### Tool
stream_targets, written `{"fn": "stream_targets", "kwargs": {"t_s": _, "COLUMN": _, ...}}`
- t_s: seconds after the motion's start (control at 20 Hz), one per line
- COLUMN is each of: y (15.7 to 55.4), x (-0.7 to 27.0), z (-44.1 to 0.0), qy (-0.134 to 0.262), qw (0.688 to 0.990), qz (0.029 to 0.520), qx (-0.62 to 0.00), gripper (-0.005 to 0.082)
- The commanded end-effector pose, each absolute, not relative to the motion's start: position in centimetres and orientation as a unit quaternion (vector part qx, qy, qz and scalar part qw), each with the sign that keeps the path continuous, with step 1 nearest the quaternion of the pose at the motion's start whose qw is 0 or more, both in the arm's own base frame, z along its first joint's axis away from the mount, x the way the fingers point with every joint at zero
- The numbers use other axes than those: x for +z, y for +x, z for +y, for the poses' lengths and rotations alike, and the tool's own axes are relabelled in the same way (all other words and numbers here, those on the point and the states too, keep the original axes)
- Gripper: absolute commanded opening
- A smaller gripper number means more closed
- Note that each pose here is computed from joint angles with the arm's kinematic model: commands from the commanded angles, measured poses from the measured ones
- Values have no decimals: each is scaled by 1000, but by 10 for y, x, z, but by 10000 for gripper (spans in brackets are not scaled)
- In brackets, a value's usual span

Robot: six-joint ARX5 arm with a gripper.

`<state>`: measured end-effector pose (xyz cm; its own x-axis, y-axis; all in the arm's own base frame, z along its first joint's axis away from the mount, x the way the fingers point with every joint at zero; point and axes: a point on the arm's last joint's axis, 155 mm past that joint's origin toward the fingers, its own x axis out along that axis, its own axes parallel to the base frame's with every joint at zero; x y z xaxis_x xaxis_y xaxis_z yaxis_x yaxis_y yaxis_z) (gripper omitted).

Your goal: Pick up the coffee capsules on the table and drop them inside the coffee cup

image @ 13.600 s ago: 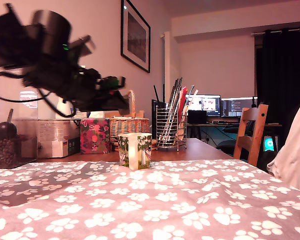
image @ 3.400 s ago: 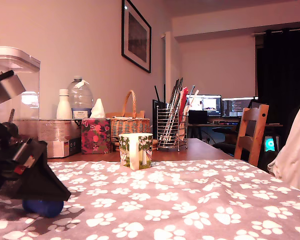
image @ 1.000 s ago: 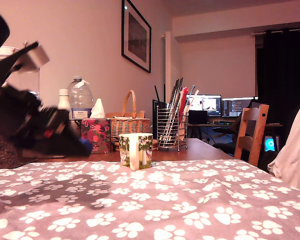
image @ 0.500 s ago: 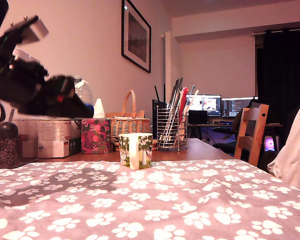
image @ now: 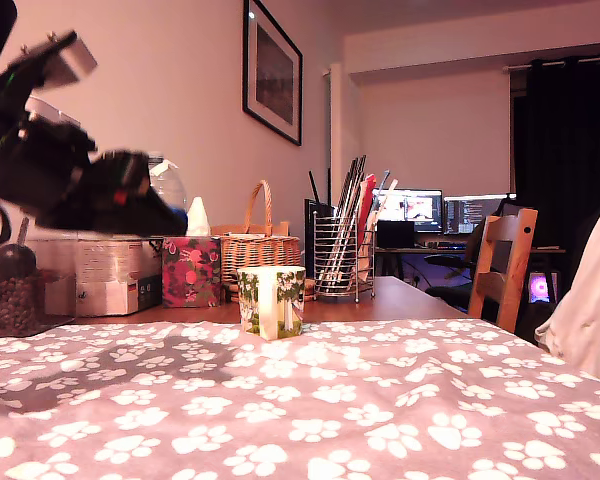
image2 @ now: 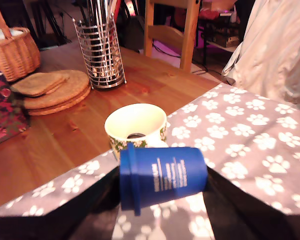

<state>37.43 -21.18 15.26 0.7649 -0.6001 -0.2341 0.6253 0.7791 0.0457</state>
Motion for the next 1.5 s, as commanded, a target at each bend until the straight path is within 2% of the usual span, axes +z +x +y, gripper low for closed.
{"fn": "stream_targets", "kwargs": {"t_s": 0.0, "y": 386, "x": 156, "z": -217, "qy": 59, "qw": 937, "qz": 100, "qx": -329, "gripper": 229}}
{"fn": "stream_targets", "kwargs": {"t_s": 0.15, "y": 406, "x": 161, "z": -231, "qy": 57, "qw": 933, "qz": 101, "qx": -341, "gripper": 229}}
{"fn": "stream_targets", "kwargs": {"t_s": 0.4, "y": 443, "x": 160, "z": -246, "qy": 58, "qw": 928, "qz": 132, "qx": -344, "gripper": 229}}
{"fn": "stream_targets", "kwargs": {"t_s": 0.75, "y": 481, "x": 140, "z": -263, "qy": 56, "qw": 911, "qz": 206, "qx": -352, "gripper": 229}}
{"fn": "stream_targets", "kwargs": {"t_s": 1.15, "y": 503, "x": 109, "z": -275, "qy": 55, "qw": 889, "qz": 285, "qx": -355, "gripper": 229}}
{"fn": "stream_targets", "kwargs": {"t_s": 1.45, "y": 504, "x": 104, "z": -270, "qy": 55, "qw": 887, "qz": 297, "qx": -350, "gripper": 241}}
